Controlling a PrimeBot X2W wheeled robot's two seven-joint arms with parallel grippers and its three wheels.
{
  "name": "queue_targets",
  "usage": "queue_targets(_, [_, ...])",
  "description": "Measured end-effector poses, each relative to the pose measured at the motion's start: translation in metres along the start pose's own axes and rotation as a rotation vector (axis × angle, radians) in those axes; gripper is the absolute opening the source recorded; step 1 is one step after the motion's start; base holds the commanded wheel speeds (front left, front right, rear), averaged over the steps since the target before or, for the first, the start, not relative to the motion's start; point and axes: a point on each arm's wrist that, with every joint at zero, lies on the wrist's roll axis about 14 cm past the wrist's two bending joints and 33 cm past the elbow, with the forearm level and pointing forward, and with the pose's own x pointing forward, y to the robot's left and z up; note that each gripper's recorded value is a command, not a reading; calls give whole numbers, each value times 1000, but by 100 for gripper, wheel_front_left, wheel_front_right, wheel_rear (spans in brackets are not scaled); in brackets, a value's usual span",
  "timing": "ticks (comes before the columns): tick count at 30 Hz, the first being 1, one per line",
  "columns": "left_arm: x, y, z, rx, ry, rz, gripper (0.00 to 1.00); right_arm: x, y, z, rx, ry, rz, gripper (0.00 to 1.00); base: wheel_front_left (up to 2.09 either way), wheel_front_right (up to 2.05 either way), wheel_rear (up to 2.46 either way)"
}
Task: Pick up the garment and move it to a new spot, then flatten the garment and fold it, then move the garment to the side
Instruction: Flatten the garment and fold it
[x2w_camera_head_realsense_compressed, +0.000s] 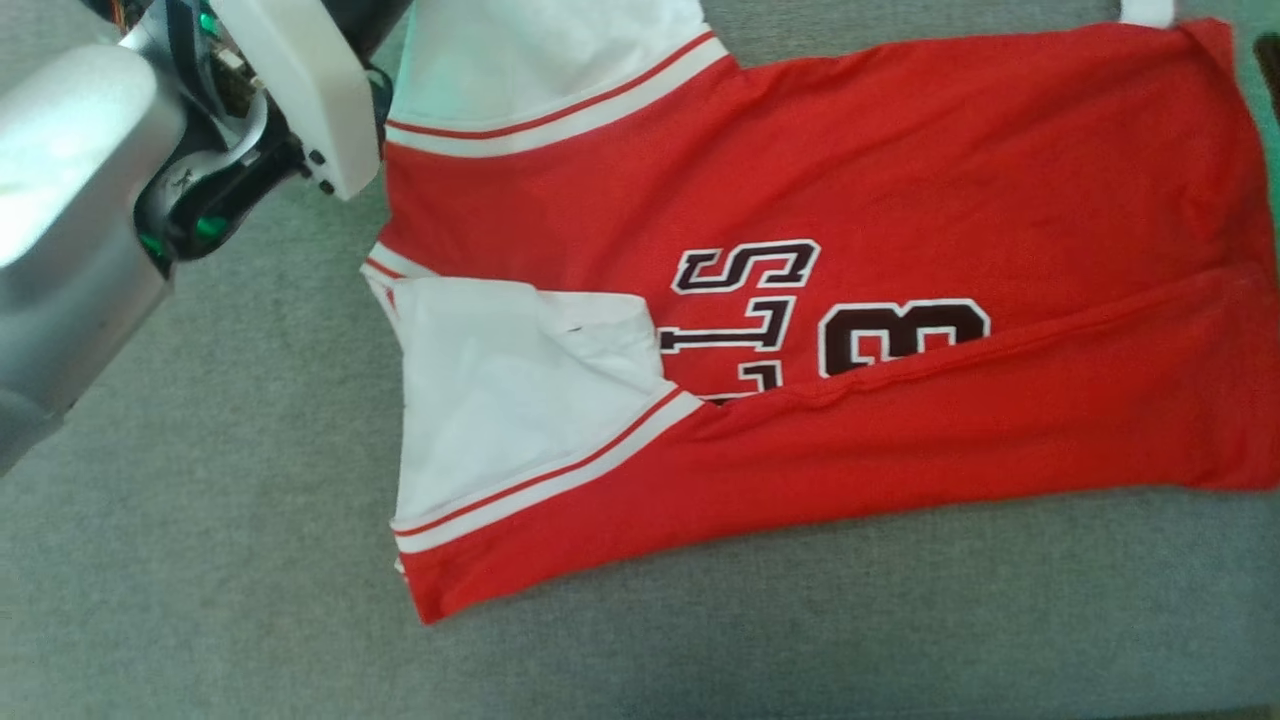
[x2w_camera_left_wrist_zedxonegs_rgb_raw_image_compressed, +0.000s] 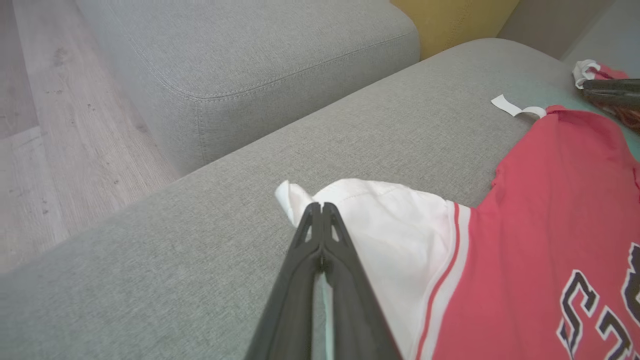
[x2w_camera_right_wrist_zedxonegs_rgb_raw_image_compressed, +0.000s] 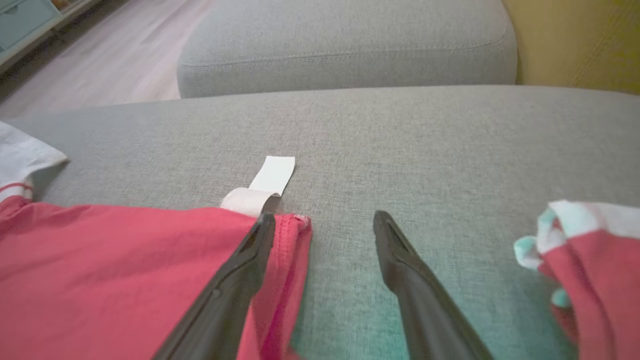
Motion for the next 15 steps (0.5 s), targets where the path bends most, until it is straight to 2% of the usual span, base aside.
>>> queue_targets(5, [-5,3,-1,6,-2,12,0,24,12,-7,16,87,31,100,0,0,0])
queue_targets(6, [-5,3,-3,4,0,14,0,27,14,-10,15,108,37,97,0,0,0])
queue_targets(7, [-6,3,-4,1,2,16,0,30,16,-14,12,130,42,81,0,0,0])
queue_targets(8, [-6,3,-5,2,0,17,0,32,17,-18,12,152,46,49,0,0,0])
queue_targets(10, [-7,4,-8,0,5,21,0,35,20,-22,12,173,53,0,0,0,0])
queue_targets(15, [-10,9,-1,7,-24,37,0,41,20,-10,-2,138,57,0,0,0,0])
